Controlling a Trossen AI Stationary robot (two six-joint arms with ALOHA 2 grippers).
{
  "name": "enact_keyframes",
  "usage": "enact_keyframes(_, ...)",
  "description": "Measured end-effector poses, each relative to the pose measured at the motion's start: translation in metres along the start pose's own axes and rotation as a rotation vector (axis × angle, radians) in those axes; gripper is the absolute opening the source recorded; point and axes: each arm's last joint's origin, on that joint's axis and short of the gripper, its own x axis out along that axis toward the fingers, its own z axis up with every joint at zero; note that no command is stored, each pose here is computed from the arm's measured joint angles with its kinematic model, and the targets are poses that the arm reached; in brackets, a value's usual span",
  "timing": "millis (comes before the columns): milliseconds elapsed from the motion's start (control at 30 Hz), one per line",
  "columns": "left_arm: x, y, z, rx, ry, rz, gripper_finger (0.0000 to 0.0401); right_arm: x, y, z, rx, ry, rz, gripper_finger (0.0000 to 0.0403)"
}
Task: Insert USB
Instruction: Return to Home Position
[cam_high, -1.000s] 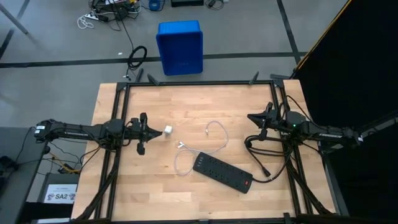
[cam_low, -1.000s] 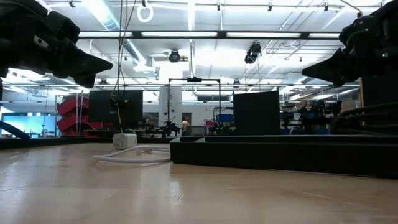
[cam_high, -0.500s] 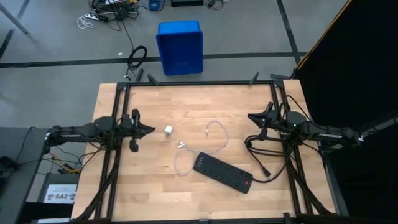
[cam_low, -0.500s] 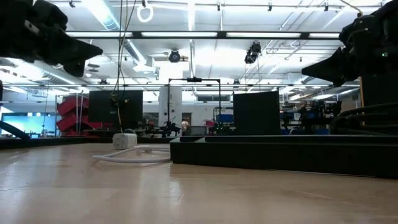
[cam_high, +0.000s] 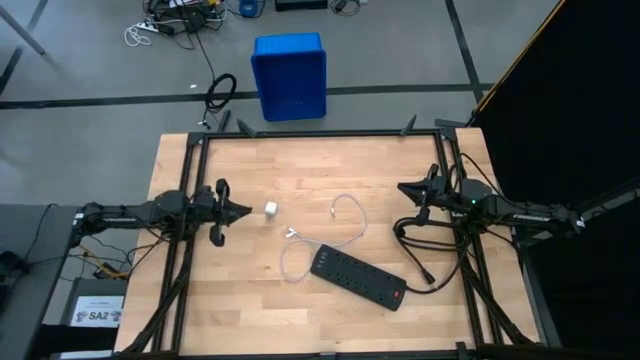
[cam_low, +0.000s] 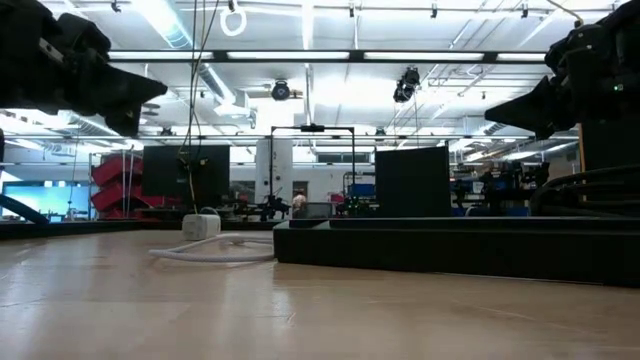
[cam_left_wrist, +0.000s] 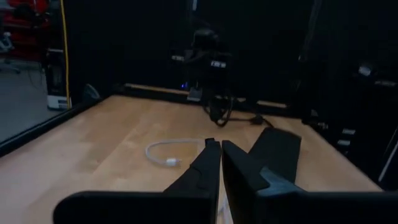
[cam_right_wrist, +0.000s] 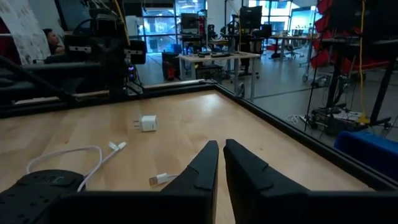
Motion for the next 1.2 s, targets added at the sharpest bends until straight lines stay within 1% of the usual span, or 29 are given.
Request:
enact_keyframes(200,0.0002,0.0001,-0.0008,0.012,0.009,0.0,0.0,0.0,0.0,0.0,0.0,0.0,0.0,0.0006)
enact_keyframes(467,0.0002,-0.0004,0.0032,0.012,-0.034,-0.002,0.0,0.0,0.0,0.0006,0.001,-0.006,0.0,0.0008)
enact_keyframes(1200,0.0002,-0.0004,0.0034,0.012,-0.037,-0.003,0.0,0.0,0.0,0.0008,0.002,-0.008,0.0,0.0004)
